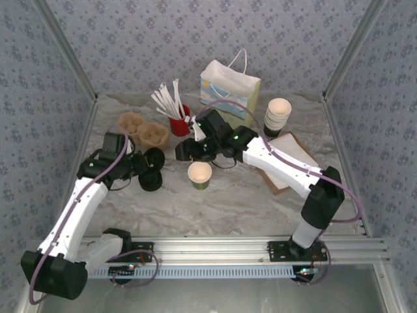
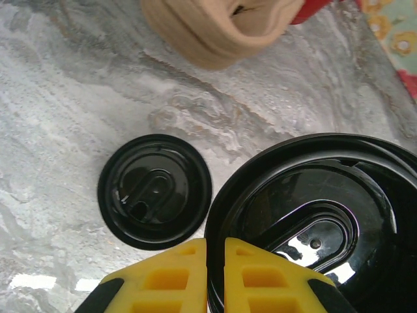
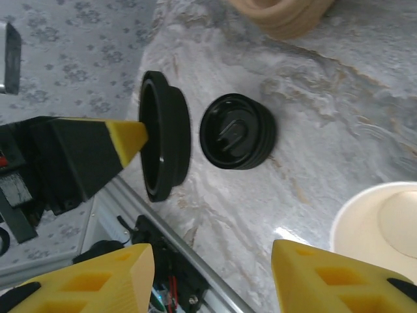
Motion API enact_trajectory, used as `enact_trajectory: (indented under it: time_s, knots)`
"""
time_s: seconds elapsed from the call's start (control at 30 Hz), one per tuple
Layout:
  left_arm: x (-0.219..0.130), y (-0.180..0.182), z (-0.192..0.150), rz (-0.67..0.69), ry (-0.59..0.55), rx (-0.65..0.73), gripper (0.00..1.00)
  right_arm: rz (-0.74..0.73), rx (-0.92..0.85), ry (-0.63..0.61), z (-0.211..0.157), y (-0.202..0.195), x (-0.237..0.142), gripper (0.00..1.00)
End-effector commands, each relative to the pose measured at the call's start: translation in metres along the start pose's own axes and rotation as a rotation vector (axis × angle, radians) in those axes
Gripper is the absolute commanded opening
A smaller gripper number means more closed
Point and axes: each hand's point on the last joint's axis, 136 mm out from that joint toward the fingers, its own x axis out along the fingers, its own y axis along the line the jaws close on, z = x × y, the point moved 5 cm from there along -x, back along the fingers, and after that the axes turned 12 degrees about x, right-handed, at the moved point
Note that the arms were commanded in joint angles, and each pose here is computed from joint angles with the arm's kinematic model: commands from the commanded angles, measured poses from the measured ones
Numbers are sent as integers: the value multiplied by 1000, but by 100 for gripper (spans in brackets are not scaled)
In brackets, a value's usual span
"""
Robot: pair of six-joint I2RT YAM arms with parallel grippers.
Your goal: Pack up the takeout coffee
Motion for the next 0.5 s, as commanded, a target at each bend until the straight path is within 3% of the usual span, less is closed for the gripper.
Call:
enact_trajectory:
  time_s: [0.0,0.27,0.47]
  knots:
    - [-13,-13,2,-38,4,9,12,51,32,28,0,17,8,55]
    - [-25,-30,7,-88,-20,28,12,40,37,20,3,23,21,55]
    - [-25,-35,4,-93,-12,42,12,61,30,23,5,30,25,47]
